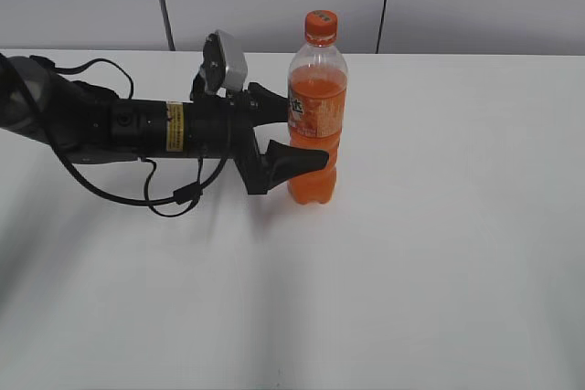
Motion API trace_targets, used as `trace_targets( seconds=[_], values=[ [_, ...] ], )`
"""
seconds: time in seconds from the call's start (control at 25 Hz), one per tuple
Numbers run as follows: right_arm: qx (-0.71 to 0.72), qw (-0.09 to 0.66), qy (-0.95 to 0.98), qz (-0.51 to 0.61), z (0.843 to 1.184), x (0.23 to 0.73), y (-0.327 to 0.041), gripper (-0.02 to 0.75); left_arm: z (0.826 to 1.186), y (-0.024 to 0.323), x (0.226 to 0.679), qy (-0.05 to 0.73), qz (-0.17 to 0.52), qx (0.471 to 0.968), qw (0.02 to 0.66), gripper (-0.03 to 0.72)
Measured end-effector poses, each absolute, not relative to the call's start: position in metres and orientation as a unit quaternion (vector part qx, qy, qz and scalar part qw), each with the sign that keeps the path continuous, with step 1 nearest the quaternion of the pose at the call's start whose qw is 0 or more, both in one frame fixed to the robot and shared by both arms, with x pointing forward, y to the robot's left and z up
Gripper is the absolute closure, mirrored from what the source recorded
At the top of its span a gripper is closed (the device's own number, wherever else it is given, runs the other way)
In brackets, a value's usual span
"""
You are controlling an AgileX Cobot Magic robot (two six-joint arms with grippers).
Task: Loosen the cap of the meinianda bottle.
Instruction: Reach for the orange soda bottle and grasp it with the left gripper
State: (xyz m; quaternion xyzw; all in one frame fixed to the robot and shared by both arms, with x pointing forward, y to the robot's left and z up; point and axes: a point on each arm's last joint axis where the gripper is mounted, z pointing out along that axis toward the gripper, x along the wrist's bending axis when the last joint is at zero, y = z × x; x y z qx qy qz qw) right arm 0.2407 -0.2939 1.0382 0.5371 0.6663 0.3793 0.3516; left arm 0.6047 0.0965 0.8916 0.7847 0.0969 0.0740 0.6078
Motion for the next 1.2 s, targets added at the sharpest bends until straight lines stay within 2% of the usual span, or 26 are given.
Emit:
trace_targets(
  seconds=[0.4, 0.68, 1.0, 1.2],
  values=[
    [0.537, 0.352, 0.666, 0.379, 1.038, 0.241, -0.294, 0.151, 0.891, 0.076, 0.607, 0.090, 0.082, 0.793, 0.597, 0.114],
    [0.537, 0.352, 0.666, 0.379, 1.038, 0.241, -0.294, 0.151, 0.892, 0.075, 0.607, 0.097, 0.084, 0.790, 0.600, 0.116],
    [0.537, 0.352, 0.666, 0.379, 1.038, 0.241, -0.294, 0.151, 0.894, 0.075, 0.612, 0.129, 0.093, 0.777, 0.610, 0.216],
    [0.538, 0.351, 0.666, 0.380, 1.038, 0.241, -0.294, 0.152, 0.894, 0.075, 0.612, 0.132, 0.094, 0.777, 0.608, 0.231]
  ],
)
